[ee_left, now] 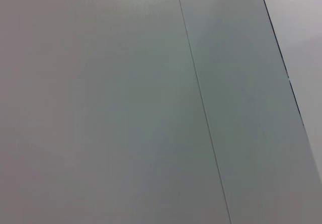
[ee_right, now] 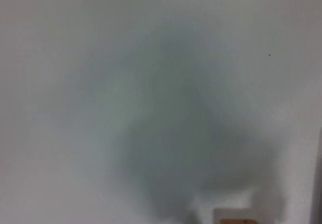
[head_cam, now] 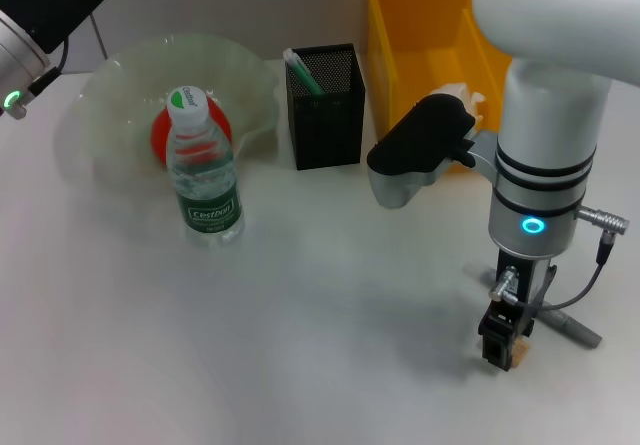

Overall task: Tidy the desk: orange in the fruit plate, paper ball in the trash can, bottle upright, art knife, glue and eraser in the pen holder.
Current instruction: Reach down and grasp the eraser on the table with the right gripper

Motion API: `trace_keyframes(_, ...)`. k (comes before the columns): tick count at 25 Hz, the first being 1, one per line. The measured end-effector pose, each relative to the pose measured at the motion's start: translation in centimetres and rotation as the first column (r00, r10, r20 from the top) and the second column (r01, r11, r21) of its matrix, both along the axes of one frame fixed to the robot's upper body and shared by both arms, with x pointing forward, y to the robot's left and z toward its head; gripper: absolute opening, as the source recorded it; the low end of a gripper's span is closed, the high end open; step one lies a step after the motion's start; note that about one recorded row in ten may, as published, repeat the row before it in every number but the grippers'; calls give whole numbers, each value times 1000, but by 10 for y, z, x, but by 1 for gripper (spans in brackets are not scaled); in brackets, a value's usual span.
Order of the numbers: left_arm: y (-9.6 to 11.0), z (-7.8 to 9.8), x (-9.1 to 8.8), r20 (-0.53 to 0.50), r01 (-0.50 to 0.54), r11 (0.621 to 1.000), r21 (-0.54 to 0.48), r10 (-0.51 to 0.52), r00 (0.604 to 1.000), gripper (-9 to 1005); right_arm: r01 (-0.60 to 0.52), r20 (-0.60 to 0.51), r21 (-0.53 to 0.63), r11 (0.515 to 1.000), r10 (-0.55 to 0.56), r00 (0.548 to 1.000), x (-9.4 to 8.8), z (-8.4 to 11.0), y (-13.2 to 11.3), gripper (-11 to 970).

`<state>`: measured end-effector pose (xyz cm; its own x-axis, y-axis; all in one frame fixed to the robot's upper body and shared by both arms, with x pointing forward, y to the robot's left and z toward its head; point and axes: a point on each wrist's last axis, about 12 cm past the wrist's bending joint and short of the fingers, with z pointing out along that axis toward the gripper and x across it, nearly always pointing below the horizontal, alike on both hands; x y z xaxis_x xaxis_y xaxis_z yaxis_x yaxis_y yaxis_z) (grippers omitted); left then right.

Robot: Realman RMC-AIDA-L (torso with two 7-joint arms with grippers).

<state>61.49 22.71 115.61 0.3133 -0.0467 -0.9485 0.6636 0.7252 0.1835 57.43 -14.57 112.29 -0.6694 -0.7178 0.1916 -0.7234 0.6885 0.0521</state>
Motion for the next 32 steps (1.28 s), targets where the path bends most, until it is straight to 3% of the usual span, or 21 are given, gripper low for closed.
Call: trace_keyframes(32, 2, -1, -1, 1, 0, 1000, -1, 0, 1000, 706, 20, -10, -10, 1000, -20, 1000, 3, -1, 0, 298)
